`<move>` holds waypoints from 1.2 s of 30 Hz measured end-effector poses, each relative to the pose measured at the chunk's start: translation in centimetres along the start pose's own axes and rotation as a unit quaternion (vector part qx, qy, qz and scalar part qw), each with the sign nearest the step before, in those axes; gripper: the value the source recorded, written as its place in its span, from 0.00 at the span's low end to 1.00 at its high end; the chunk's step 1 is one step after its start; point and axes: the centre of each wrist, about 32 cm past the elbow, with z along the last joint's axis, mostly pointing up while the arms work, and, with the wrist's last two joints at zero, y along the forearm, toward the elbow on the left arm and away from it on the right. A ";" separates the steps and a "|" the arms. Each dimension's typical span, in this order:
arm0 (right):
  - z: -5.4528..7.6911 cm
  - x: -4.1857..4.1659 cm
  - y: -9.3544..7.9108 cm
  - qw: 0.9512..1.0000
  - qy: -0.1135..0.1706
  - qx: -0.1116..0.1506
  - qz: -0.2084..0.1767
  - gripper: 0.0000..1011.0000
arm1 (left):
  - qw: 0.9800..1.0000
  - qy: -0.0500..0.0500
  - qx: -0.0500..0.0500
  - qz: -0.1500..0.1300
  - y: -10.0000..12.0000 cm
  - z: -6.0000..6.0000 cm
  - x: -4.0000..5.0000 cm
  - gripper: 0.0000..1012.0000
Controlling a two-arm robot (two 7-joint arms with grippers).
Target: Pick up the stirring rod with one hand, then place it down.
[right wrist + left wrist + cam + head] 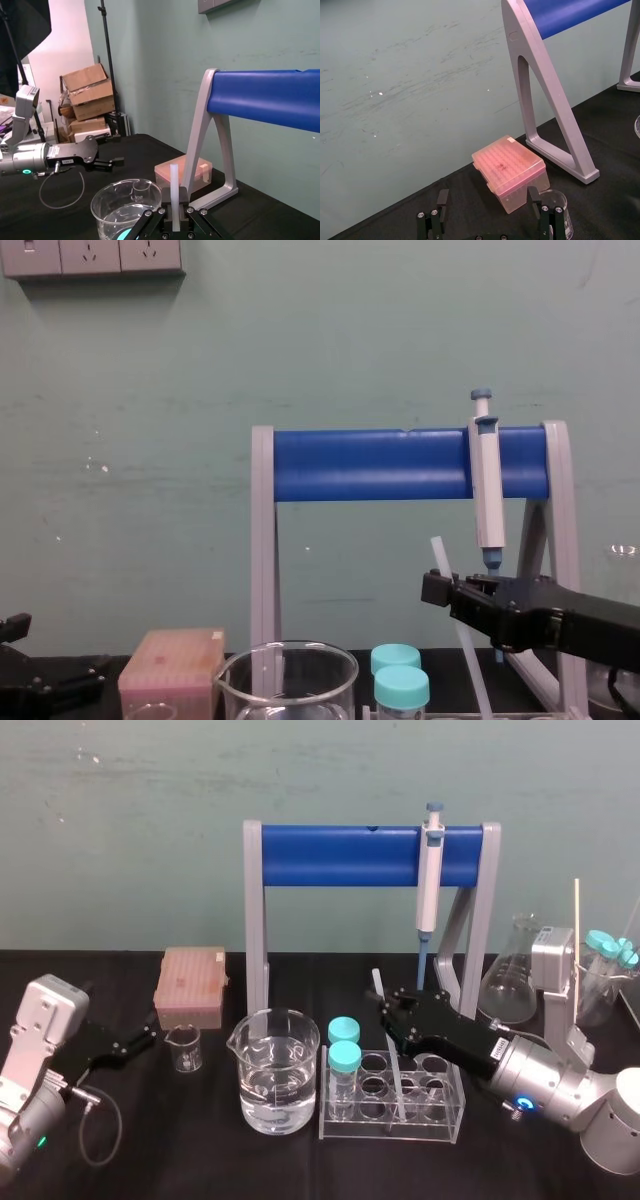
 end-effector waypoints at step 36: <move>-0.2 -0.05 0.1 1.000 -0.006 -0.014 -0.005 0.31 | 1.000 0.000 0.000 0.000 0.0 0.0 0.00 0.99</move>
